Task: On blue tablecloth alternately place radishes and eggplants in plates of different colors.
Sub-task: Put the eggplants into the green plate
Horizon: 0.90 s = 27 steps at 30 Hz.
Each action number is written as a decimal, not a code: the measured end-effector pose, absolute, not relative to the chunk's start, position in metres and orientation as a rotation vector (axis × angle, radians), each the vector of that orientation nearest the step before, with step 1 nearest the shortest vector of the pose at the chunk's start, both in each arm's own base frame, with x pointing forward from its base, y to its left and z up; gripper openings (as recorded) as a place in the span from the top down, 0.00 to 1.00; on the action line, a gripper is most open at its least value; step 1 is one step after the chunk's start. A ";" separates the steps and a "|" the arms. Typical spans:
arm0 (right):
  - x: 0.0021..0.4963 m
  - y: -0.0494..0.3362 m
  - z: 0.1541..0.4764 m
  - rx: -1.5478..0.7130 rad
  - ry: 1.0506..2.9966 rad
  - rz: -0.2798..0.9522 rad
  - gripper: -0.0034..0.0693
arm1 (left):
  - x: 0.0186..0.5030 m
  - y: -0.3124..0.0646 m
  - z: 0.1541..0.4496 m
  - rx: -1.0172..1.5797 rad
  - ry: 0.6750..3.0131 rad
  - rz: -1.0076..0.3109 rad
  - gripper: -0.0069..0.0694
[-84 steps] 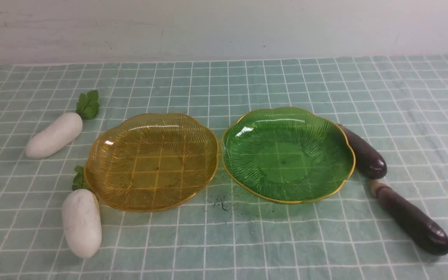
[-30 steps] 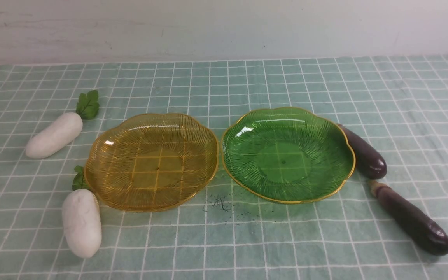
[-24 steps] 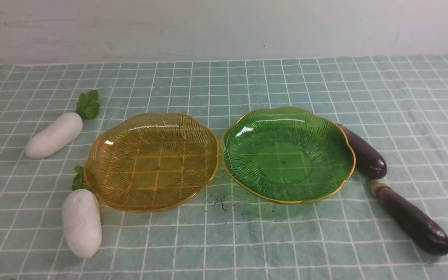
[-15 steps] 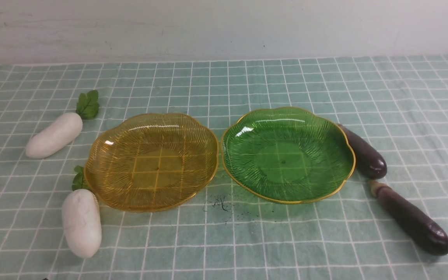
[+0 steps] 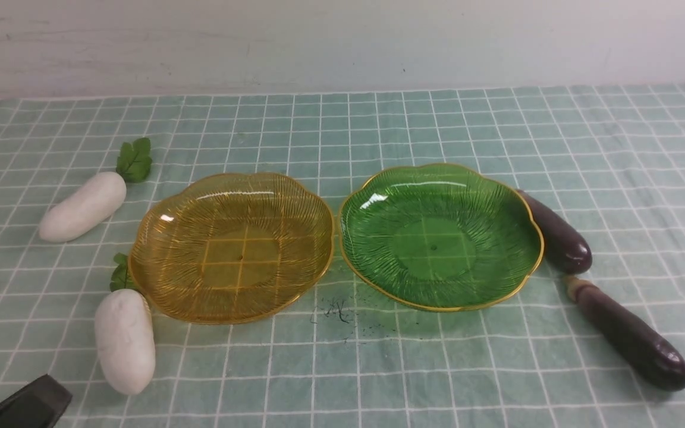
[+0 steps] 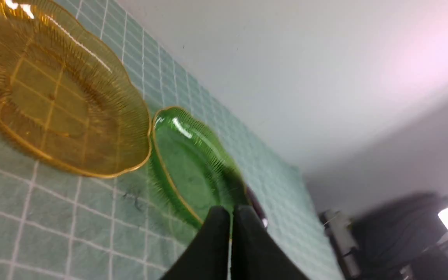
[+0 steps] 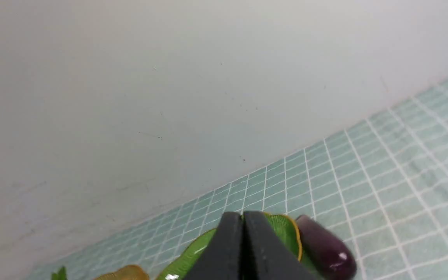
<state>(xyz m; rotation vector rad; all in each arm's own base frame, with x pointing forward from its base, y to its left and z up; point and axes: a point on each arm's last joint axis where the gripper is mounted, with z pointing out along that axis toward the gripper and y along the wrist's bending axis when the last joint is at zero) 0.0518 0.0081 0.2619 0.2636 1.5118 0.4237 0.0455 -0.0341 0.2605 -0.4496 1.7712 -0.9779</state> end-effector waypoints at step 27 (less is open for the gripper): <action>0.239 0.014 0.235 -0.185 2.796 0.161 0.66 | 0.146 -0.042 0.238 -0.046 2.822 -0.529 0.88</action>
